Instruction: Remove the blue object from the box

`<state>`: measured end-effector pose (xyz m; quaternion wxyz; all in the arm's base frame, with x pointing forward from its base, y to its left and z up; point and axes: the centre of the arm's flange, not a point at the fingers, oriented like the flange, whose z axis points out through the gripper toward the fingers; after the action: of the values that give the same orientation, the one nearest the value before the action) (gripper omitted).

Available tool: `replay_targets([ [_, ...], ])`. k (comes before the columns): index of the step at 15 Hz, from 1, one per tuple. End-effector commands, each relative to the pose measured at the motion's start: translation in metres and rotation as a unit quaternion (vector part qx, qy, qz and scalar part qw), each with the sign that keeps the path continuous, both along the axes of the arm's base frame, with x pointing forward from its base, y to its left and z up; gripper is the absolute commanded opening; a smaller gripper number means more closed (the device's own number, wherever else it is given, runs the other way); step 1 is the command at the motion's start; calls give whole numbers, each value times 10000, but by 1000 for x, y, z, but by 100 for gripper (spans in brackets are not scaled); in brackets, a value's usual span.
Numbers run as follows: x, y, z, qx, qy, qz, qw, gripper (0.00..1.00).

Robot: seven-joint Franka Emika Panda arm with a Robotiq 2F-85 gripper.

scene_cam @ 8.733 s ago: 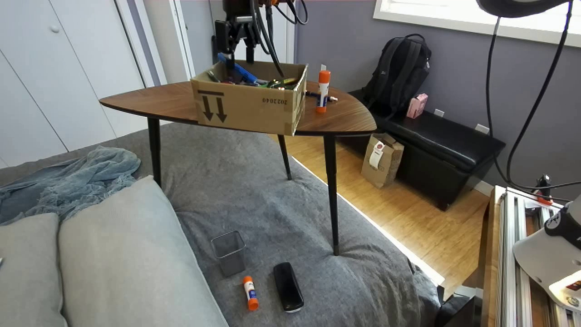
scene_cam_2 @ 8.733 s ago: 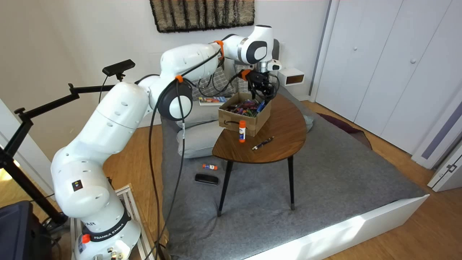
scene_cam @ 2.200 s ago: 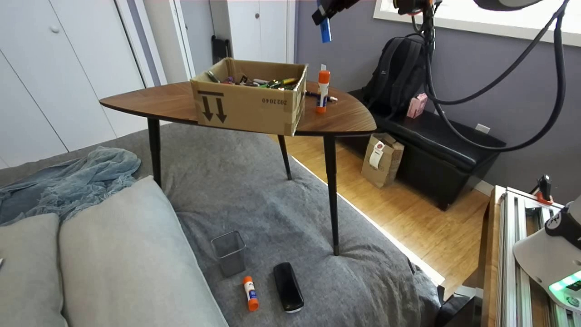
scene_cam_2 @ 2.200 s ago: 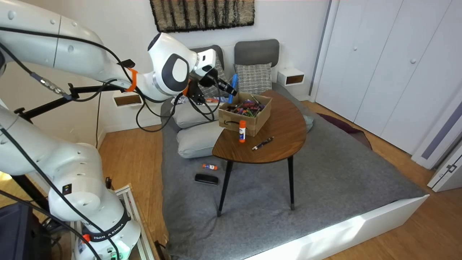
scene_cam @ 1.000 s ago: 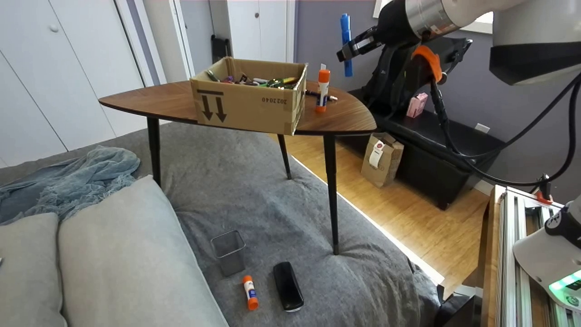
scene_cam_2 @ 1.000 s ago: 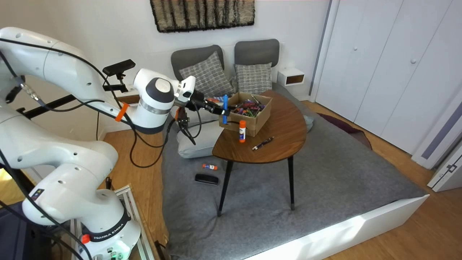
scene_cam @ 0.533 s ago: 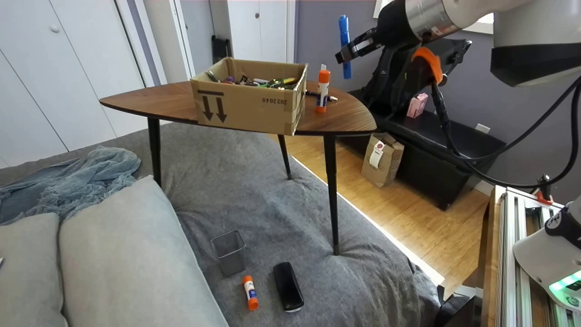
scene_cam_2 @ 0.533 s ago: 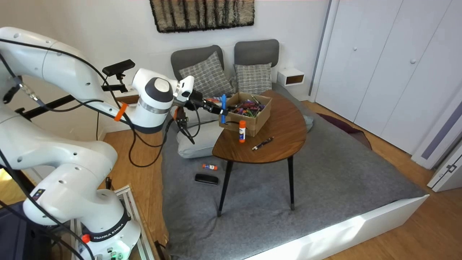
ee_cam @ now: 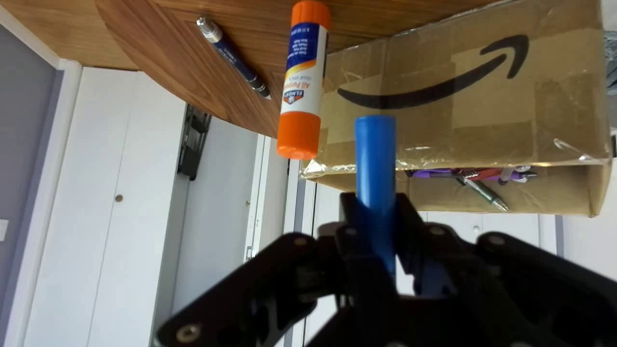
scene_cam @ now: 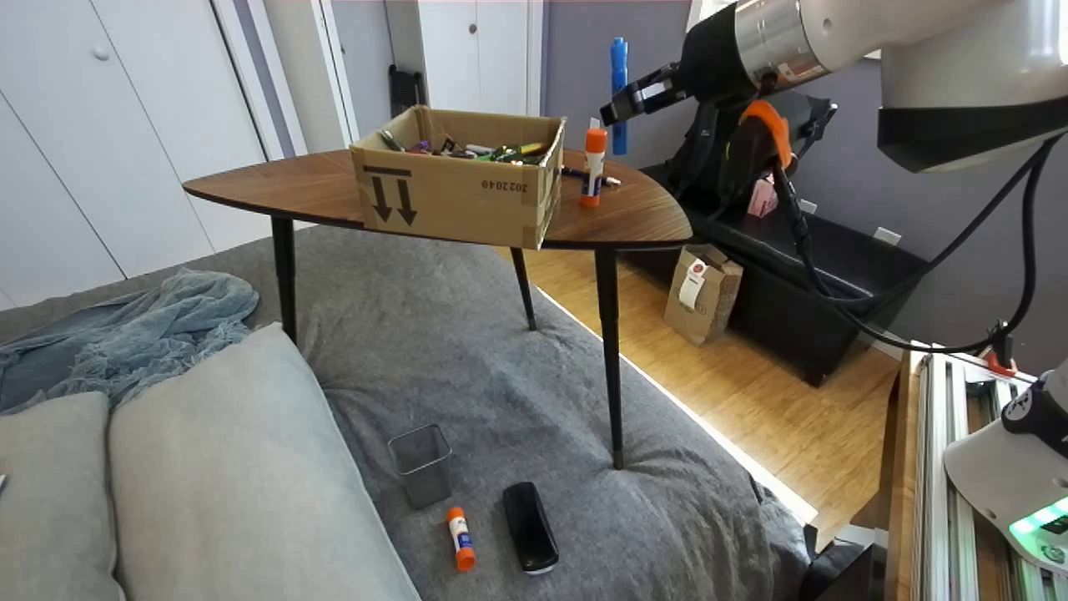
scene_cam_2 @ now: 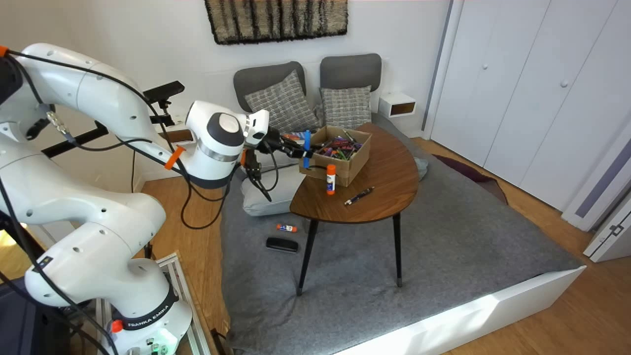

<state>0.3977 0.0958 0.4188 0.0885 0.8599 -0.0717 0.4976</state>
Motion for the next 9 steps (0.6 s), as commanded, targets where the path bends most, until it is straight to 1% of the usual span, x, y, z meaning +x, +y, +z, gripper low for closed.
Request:
replay_targets([
  [1,7,-4,-34,94,-368,-116,9992,5],
  [4,10,-7,-48,149,-509,-171,9984,5],
  [9,14,-5,-76,94,-613,-328,9975,5],
])
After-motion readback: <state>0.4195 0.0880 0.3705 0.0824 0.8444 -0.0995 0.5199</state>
